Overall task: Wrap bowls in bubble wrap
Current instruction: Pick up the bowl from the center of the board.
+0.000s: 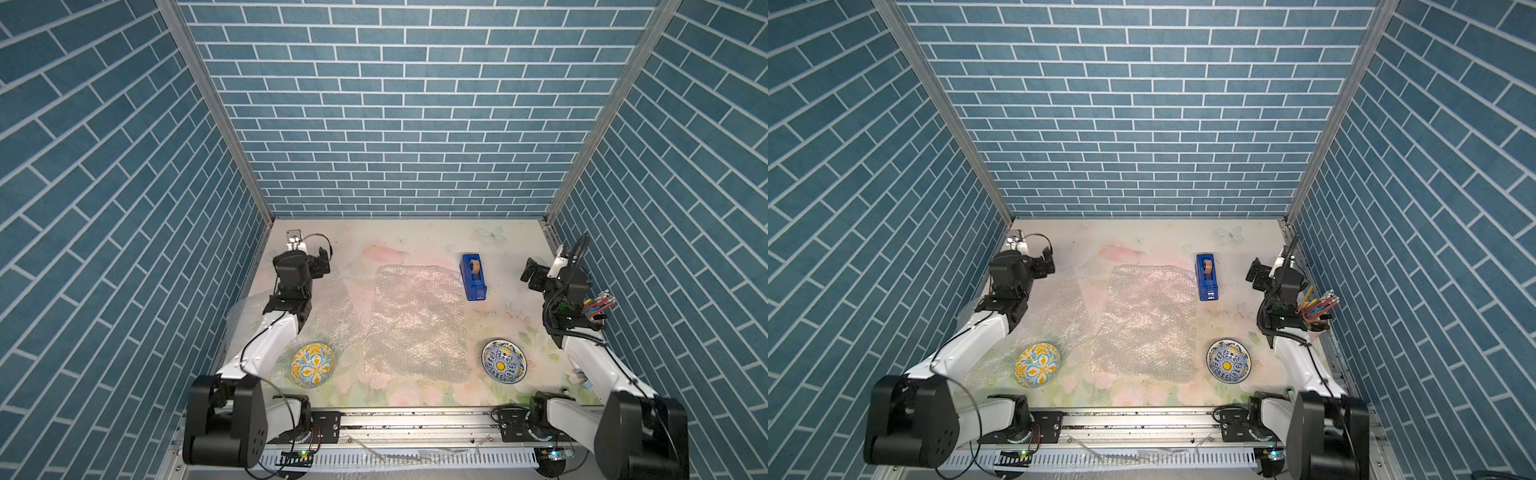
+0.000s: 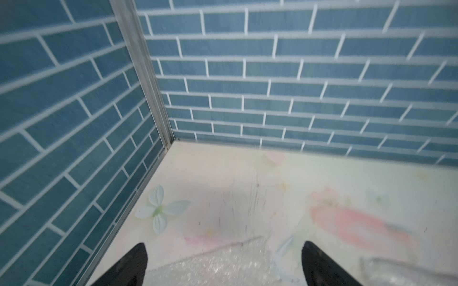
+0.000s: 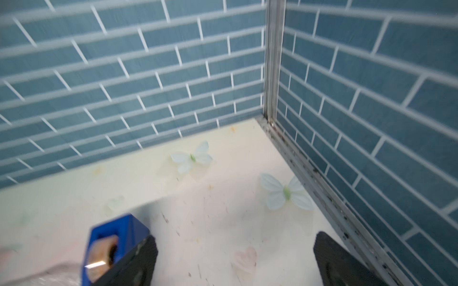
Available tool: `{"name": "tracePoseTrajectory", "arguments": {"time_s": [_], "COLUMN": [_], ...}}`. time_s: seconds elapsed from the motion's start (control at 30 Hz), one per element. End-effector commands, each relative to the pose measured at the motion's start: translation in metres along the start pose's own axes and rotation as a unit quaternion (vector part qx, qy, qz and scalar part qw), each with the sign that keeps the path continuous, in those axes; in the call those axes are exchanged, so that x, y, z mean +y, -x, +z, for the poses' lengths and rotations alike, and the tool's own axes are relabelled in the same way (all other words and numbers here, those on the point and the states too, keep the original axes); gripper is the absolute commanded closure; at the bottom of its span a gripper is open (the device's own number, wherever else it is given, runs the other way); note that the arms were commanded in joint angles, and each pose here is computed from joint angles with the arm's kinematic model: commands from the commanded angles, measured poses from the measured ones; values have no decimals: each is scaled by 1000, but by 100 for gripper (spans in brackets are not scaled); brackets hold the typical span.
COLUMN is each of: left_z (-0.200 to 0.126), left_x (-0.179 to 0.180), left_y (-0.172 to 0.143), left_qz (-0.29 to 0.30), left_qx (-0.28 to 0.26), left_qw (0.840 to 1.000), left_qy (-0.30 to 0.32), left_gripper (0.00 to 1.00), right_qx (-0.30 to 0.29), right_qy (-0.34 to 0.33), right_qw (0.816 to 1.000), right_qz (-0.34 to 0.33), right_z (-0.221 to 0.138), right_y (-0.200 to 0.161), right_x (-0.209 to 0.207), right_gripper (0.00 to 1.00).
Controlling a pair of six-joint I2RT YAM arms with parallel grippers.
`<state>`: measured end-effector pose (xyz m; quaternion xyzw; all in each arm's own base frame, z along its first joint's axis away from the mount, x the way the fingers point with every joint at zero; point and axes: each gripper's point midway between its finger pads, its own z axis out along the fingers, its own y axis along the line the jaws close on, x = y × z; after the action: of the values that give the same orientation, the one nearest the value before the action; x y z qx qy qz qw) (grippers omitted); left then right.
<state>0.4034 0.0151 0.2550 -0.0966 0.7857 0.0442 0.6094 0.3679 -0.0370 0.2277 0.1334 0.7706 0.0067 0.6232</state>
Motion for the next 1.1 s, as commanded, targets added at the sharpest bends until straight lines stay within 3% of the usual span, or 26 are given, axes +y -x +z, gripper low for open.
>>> {"name": "tracePoseTrajectory", "arguments": {"time_s": [0.0,0.1,0.2,0.37,0.47,0.53,0.63,0.83,1.0,1.07], "left_z": [-27,-51,-81,-128,-141,-142,-145,-150,-152,-151], "left_x": [1,-34,-83,-163,-191,-200,-207,-208,-208,-207], "left_y": [-27,-32,-43,-85,-114,-127,-133,-138,-139,-138], "left_qz": [-100,-133,-97,-12,-5,-8,-10,0,-7,-8], "left_qx": [109,128,148,198,247,271,287,298,305,302], "left_qw": [989,981,977,957,937,928,921,914,911,912], "left_qy": [4,-55,-118,-211,-245,-255,-265,-277,-279,-276], "left_gripper": [11,12,13,16,25,29,33,32,34,34], "right_qx": [94,210,290,333,378,397,439,464,495,502], "right_qy": [-23,-46,-124,-5,-13,-45,-88,-198,-200,-197], "right_qw": [988,968,937,926,908,906,886,857,837,833], "right_qz": [119,127,148,181,180,141,124,104,119,123], "right_z": [-20,-23,-50,-72,-91,-108,-135,-184,-197,-197], "right_y": [-49,-69,-71,-84,-117,-137,-159,-167,-188,-194], "right_x": [-10,-5,-17,21,32,28,12,-29,-30,-28], "right_gripper": [1,1,1,1,1,2,8,17,21,27]}}
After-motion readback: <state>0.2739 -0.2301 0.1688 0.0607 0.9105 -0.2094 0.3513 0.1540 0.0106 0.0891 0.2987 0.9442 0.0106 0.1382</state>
